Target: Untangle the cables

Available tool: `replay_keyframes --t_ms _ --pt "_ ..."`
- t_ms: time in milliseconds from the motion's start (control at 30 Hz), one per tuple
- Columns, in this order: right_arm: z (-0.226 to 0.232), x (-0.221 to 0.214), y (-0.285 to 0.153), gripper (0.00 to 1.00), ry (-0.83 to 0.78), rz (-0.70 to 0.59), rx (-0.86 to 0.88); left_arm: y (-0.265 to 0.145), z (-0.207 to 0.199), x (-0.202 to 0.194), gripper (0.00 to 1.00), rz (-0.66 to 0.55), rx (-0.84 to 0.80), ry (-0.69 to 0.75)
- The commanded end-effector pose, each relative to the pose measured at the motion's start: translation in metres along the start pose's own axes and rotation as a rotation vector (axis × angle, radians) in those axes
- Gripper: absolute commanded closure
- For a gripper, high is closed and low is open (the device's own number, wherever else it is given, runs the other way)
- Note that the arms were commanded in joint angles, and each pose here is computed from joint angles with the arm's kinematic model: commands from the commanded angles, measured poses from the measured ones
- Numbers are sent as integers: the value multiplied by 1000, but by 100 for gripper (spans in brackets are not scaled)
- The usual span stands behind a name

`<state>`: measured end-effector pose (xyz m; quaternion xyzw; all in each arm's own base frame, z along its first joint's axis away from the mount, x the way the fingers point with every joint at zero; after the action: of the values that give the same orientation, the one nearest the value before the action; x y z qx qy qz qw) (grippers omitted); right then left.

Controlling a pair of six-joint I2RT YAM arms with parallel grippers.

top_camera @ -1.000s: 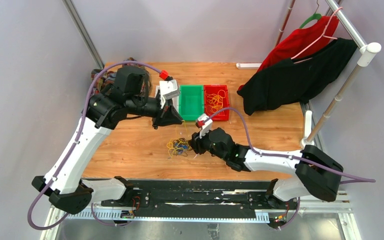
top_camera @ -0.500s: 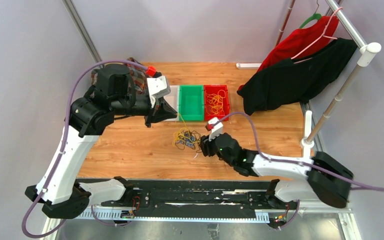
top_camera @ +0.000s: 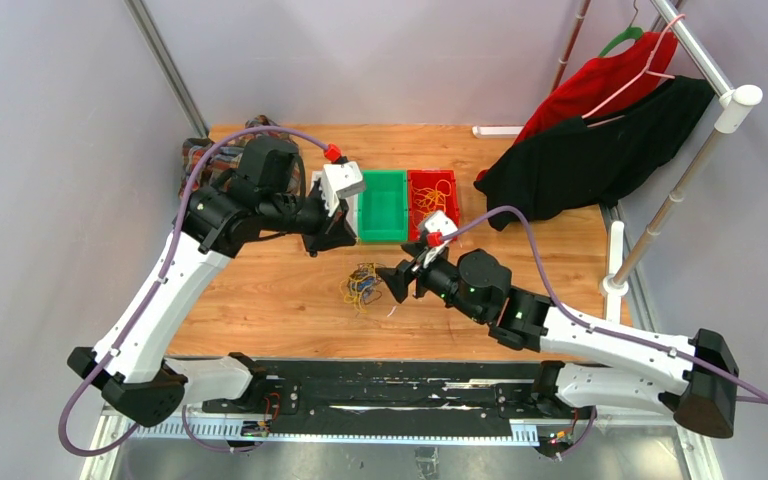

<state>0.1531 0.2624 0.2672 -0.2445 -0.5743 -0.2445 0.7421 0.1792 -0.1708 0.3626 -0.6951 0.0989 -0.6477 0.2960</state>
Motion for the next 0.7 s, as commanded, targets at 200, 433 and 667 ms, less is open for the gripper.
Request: replay_keyframes --t_ms 200,433,667 --pt "24 20 29 29 -92 -72 64 -4 -7 5 99 -33 -19 -8" --pt "10 25 58 37 -134 -122 -130 -10 -16 11 99 -76 -62 1" --pt "3 -21 84 38 -162 -57 -178 -26 -28 31 99 -147 -116 15"
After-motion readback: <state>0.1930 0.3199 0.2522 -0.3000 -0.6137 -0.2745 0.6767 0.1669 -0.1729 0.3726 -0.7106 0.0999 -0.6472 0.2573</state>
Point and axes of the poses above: each gripper's point midway between its finger pads, its own y axis out along the fingers, its own z axis along the line the jaws close on, x = y × z, the point moved 7 cm from there along -y, back along the fingers, and after that the axes turned 7 degrees about y, right-handed, at the moved point
